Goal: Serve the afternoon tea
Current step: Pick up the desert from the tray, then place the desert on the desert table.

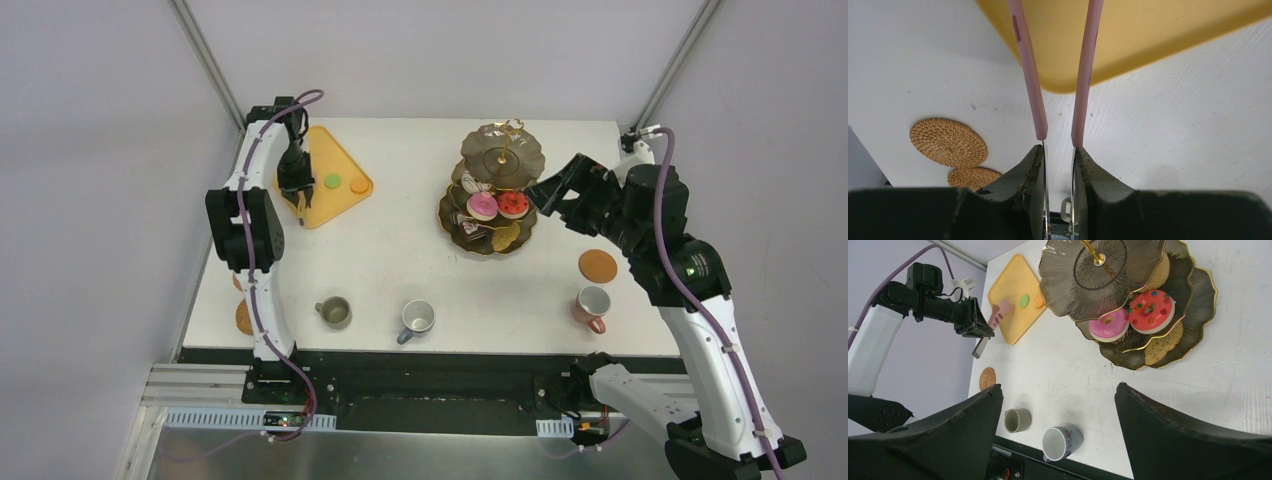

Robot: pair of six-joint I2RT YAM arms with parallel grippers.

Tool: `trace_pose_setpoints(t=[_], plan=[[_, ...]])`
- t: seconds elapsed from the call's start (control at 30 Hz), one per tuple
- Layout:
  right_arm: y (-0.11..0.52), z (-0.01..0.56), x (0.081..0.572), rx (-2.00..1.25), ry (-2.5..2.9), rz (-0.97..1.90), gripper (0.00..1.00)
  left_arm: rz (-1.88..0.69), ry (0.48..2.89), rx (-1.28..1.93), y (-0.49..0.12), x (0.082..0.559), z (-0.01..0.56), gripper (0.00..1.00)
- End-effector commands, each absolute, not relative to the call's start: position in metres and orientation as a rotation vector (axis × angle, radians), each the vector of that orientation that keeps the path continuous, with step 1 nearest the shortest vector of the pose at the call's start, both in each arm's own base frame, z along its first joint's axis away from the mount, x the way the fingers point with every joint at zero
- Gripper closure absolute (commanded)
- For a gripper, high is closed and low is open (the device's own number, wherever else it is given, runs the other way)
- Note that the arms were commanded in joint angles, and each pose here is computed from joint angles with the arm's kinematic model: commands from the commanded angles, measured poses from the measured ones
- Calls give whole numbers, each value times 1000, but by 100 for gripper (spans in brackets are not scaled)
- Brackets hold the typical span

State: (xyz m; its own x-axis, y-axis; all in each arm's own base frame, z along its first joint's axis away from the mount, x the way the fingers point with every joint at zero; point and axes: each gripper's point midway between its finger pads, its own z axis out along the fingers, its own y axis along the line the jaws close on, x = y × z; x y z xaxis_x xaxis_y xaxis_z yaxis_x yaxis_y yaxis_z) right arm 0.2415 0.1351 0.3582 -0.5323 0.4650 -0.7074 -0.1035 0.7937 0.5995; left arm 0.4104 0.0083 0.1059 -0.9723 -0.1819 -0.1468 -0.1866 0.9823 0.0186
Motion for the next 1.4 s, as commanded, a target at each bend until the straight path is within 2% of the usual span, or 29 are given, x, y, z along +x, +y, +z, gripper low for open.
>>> trace_pose_setpoints(t=[0.0,0.2,0.3,0.5,0.63,1.03,1.23,1.37], plan=[[124,399,240,241,1879,717,14,-4,2829,-302,-3,398,182,93],[100,420,238,306,1781,631,10,-203,2646,-7,-101,370,254,92],[85,424,237,362,1735,572,2,-283,2567,77,-138,350,284,93],[60,437,232,440,1648,493,1,-542,2375,277,-214,310,346,94],[56,440,229,445,1634,485,1,-557,2320,390,-244,287,365,94],[60,438,225,438,1649,512,1,-627,2296,606,-327,261,347,95],[59,434,222,448,1663,511,1,-602,2307,593,-348,280,335,95],[60,432,222,451,1672,514,1,-588,2335,586,-356,287,324,91]])
